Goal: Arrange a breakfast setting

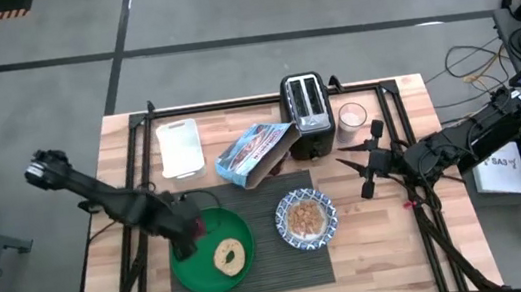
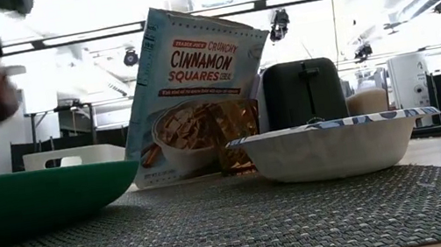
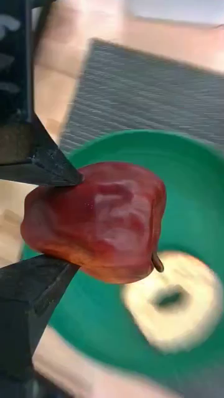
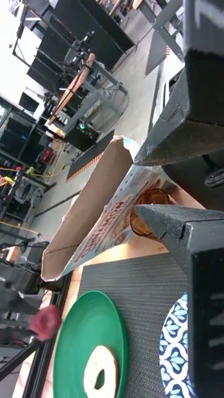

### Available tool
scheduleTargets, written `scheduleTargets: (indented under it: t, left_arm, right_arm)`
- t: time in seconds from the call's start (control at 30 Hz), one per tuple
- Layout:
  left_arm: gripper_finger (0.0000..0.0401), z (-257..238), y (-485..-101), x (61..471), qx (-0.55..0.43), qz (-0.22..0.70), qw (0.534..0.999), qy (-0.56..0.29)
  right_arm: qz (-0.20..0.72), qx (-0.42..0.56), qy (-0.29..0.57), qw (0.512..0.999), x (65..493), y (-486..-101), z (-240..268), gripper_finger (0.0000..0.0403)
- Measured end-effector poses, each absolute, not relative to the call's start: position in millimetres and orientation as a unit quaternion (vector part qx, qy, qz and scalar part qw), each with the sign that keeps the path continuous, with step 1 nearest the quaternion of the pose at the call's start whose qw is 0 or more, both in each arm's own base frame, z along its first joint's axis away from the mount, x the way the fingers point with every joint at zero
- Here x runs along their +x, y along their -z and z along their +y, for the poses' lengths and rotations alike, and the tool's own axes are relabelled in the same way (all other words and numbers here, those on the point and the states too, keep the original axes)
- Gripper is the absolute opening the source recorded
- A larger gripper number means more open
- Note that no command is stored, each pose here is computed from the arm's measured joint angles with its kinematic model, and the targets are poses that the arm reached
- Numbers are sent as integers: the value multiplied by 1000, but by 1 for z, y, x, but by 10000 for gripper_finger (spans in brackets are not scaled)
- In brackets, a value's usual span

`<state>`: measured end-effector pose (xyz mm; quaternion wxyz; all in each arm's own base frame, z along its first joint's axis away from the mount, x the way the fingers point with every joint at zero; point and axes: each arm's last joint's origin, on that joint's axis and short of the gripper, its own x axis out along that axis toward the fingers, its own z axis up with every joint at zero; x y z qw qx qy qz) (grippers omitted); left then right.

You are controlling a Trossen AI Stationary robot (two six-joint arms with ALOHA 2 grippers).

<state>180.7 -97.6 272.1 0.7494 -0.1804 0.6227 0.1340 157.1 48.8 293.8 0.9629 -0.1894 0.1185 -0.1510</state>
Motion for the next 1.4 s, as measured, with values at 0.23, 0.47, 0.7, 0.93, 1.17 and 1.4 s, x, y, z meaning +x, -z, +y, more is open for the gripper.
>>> scheduleTargets:
  t: [0.23,0.47,0.7,0.93,1.17,1.4]
  left_arm:
    - [142,-107,-232,194,-145,685,699,-147]
    - [143,-115,-219,207,-124,695,695,-138]
    - [150,-118,-206,213,-86,716,682,-126]
    - [152,-119,-197,215,-66,732,666,-131]
    - [167,-117,-187,216,-38,738,651,-170]
    - [226,-117,-181,216,-21,753,632,-182]
  right_arm:
    - [118,-189,151,963,157,-294,49,102]
    - [118,-185,152,964,157,-294,49,102]
    - [117,-180,152,965,157,-294,49,102]
    - [117,-180,152,965,157,-294,49,102]
    - [118,-181,152,965,157,-294,49,102]
    - [121,-183,152,964,158,-293,49,102]
